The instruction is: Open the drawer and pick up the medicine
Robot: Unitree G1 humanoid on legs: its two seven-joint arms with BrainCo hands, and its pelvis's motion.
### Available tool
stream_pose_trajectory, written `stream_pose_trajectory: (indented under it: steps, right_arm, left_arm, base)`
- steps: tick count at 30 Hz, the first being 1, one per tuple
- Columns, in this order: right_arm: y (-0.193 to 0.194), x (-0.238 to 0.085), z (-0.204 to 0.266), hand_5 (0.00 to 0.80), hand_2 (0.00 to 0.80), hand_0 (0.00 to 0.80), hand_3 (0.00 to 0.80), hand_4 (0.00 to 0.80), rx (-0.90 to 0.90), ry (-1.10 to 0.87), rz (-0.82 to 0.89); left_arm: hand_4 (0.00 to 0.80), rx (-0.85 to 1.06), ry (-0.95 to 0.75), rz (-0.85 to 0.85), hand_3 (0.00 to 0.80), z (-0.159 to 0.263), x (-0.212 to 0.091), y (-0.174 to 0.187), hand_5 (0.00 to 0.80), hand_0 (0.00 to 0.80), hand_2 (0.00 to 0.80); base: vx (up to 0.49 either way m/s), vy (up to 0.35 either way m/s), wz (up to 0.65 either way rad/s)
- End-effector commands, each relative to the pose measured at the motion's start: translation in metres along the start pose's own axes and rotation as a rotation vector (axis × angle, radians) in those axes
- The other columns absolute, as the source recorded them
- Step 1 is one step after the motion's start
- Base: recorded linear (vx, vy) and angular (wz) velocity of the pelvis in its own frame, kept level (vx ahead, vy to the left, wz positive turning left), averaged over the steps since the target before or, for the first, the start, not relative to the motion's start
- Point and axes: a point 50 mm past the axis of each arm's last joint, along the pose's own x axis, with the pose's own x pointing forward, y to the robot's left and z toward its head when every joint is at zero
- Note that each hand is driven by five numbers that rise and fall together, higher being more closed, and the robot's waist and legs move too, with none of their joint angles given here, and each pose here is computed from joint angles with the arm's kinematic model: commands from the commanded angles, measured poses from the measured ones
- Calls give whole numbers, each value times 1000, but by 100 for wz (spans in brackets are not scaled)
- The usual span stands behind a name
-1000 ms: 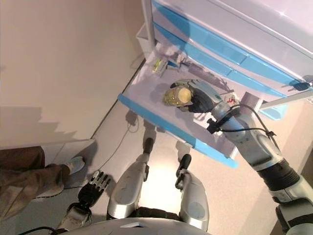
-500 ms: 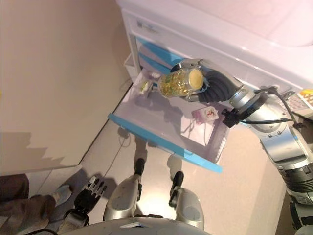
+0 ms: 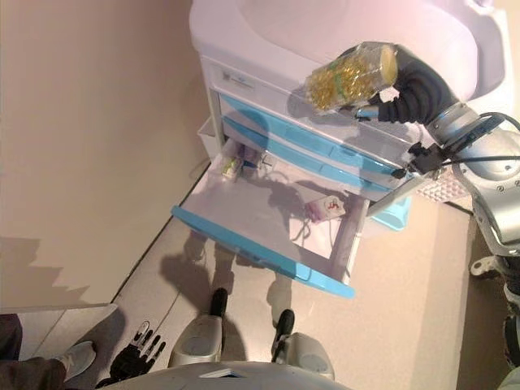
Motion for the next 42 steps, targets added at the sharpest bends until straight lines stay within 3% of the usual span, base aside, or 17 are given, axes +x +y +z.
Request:
stream_pose_trajectory:
  steps: [1, 15, 22, 31, 42]
  right_arm:
    - [-17, 8, 14, 800, 800, 800, 800, 800, 34, -55, -60]
    - [-83, 7, -34, 800, 800, 800, 800, 800, -11, 339, -317]
    - [-120, -6, -51, 800, 800, 800, 800, 800, -159, 620, -374]
    - [-148, -11, -46, 800, 800, 800, 800, 800, -404, 933, -221]
    - [-142, -7, -51, 800, 800, 800, 800, 800, -359, 1033, -40]
  left_arm:
    - [0, 51, 28, 92, 0, 3, -16, 28, 0, 0, 0]
    - [0, 93, 59, 145, 0, 11, -19, 35, 0, 0, 0]
    - [0, 107, 65, 155, 0, 18, -18, 34, 0, 0, 0]
    - [0, 135, 60, 183, 0, 31, -19, 35, 0, 0, 0]
    - [0, 148, 49, 195, 0, 41, -18, 33, 0, 0, 0]
  base:
    - [73, 7, 1]
    - [50, 2, 2]
    - [42, 5, 5]
    - [10, -3, 0]
    - [0, 0, 0]
